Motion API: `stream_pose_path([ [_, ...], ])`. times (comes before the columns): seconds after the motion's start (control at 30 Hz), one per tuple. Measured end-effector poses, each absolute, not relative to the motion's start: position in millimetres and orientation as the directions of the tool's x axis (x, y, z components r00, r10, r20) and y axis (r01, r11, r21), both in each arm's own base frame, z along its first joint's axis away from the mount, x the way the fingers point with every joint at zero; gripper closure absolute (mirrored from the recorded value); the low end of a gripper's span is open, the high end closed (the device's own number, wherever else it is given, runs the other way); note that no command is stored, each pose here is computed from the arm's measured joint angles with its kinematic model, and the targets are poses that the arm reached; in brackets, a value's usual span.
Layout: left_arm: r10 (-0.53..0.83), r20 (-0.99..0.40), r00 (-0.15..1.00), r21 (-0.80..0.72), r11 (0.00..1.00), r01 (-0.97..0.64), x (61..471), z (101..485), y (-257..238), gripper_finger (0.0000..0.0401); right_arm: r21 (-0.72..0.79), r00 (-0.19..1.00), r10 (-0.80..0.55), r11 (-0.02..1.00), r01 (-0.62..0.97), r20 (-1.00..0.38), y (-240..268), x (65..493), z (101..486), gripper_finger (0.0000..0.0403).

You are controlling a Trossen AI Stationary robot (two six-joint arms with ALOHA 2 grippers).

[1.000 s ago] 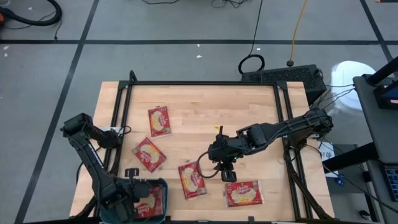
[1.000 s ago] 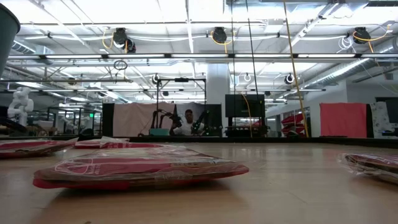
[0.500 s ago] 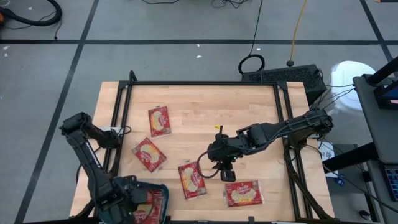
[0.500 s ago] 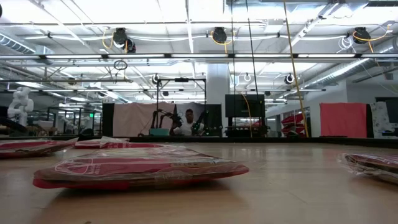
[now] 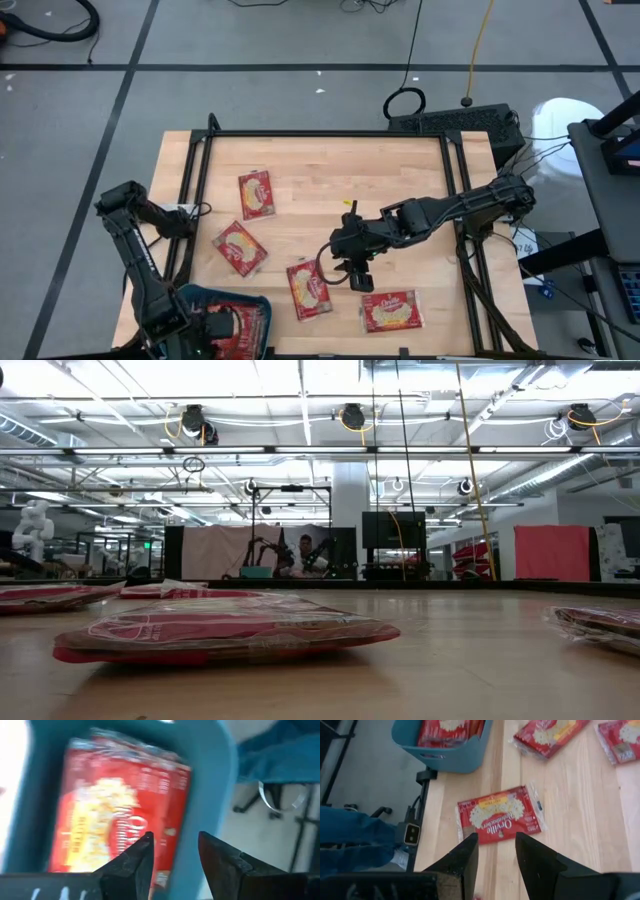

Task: Sort popcorn bags into baskets
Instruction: Put the popcorn sachet into the bin

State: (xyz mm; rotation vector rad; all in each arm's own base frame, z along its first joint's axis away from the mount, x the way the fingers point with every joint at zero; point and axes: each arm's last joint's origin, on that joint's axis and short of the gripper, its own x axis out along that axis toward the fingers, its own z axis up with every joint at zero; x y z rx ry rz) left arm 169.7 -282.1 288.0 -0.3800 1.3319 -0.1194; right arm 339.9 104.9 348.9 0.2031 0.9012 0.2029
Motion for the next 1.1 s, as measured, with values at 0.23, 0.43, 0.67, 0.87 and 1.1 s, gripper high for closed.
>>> stream_pose_path([
  [0.23,-0.167,-0.942,0.293,-0.224,0.958,-0.176,172.1,277.3,-273.2,0.0275,0.275,0.642,0.271,0.957,-0.097,-0.717,106.1,343.5,352.4,0.0280],
  [0.43,-0.186,-0.946,0.264,-0.235,0.957,-0.170,168.2,240.1,-273.3,0.0327,0.288,0.644,0.276,0.953,-0.091,-0.713,107.7,343.6,352.7,0.0280],
  [0.67,-0.303,-0.926,0.225,-0.347,0.918,-0.192,167.2,219.9,-278.0,0.0374,0.295,0.641,0.284,0.951,-0.093,-0.713,110.0,342.8,352.8,0.0280],
  [0.87,-0.473,-0.849,0.236,-0.514,0.841,-0.166,176.2,239.8,-277.7,0.0397,0.278,0.642,0.283,0.954,-0.112,-0.713,109.8,342.9,352.8,0.0280],
  [1.1,-0.454,-0.828,0.330,-0.525,0.834,-0.170,183.4,286.1,-221.7,0.0395,0.265,0.648,0.268,0.958,-0.105,-0.713,106.1,344.1,352.9,0.0280],
])
